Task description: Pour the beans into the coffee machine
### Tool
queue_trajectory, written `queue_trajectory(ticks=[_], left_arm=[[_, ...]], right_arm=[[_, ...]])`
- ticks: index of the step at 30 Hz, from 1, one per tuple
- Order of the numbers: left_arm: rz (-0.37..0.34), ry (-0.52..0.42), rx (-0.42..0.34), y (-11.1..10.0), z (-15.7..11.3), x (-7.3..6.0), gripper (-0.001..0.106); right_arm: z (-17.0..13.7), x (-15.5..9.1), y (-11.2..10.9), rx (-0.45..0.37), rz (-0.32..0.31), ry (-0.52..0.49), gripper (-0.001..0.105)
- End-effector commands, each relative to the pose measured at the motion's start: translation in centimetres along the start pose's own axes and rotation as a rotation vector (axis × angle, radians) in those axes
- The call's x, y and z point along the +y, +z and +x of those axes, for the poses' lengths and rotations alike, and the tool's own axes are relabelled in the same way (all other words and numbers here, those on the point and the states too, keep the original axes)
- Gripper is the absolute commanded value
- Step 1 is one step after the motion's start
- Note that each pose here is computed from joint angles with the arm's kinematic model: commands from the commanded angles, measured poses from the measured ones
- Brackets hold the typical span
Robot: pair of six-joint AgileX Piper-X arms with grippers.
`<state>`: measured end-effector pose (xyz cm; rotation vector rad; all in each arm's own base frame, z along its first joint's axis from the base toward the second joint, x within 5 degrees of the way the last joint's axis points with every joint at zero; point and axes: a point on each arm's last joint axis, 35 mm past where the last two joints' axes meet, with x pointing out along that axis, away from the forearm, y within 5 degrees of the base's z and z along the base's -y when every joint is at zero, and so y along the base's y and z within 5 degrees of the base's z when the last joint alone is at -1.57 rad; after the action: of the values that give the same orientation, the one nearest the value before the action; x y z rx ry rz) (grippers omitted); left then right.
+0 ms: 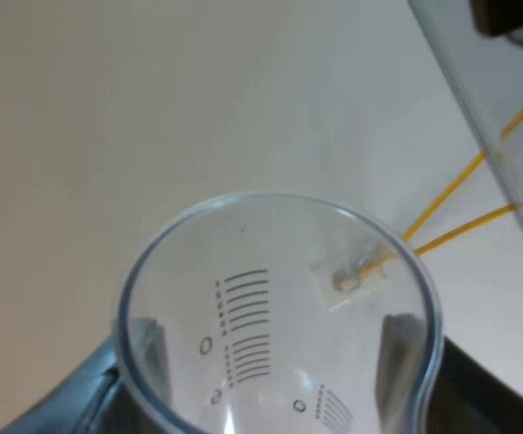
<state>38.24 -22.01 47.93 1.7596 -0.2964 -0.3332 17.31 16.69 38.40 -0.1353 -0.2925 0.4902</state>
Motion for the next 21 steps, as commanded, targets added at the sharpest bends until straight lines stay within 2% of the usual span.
queue_trajectory(ticks=[1,5,7,11,13,19,21], left_arm=[[-0.059,0.046,0.029,-0.6,-0.9,1.3,0.027],[-0.221,0.052,0.115,-1.1,-1.5,1.8,0.027],[-0.28,0.056,0.156,-1.3,-2.0,2.1,0.027],[-0.371,0.027,0.16,-1.6,-3.2,2.5,0.027],[-0.395,0.008,0.162,-1.7,-3.5,2.5,0.027],[-0.465,-0.082,0.23,-2.1,-5.1,2.3,0.027],[-0.508,-0.113,0.24,-2.4,-5.8,2.2,0.027]], right_arm=[[-0.1,-0.2,0.8,-0.033,-0.002,-0.001,0.069],[-0.1,-0.2,0.8,-0.034,-0.002,0.003,0.069],[-0.1,-0.2,0.8,-0.034,-0.002,0.003,0.069],[-0.1,-0.2,0.8,-0.034,-0.002,0.003,0.069],[-0.1,-0.2,0.8,-0.034,-0.002,0.003,0.069],[-0.1,-0.2,0.8,-0.035,-0.002,0.005,0.069],[-0.1,-0.1,0.8,-0.038,-0.002,0.017,0.069]])
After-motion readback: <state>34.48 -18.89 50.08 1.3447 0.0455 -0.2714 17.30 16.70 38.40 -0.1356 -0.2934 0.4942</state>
